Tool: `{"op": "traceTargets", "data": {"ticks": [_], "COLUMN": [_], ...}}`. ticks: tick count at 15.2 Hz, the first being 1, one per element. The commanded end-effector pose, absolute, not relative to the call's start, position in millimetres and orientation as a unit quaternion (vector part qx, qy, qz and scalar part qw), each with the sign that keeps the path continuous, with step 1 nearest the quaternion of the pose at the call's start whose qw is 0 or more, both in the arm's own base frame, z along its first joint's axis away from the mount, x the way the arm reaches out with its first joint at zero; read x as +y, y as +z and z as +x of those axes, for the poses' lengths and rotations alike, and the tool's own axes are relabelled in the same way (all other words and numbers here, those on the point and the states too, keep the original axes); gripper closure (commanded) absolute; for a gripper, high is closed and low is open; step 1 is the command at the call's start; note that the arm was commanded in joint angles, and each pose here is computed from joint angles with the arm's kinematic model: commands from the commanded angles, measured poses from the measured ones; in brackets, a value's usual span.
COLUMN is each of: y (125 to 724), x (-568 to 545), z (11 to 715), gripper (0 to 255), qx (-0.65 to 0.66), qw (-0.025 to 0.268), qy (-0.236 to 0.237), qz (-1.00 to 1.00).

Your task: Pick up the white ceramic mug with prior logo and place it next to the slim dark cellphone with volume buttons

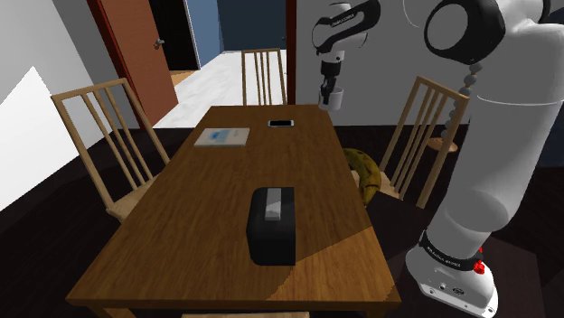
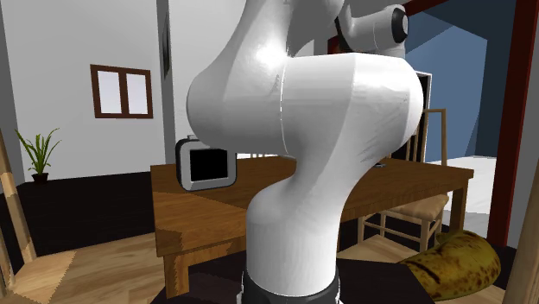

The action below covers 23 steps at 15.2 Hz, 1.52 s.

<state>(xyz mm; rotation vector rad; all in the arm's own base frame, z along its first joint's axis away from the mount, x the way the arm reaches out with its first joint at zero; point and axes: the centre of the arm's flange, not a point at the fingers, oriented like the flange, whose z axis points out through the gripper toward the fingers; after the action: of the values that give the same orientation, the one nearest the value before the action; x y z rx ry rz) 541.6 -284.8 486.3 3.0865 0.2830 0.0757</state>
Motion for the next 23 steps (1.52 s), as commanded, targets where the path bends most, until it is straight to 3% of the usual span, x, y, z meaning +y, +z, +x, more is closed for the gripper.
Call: {"op": "traceTargets", "data": {"ticks": [1,11,23], "y": [487,488,424], "x": [-305,-414,-414], "z": [559,627,627], "gripper": [255,255,255], "qx": [0.092,0.092,0.092], "qw": [0.021,0.021,0.021], "qy": [0.025,0.025,0.025], "qz": [0.995,0.995,0.995]}}
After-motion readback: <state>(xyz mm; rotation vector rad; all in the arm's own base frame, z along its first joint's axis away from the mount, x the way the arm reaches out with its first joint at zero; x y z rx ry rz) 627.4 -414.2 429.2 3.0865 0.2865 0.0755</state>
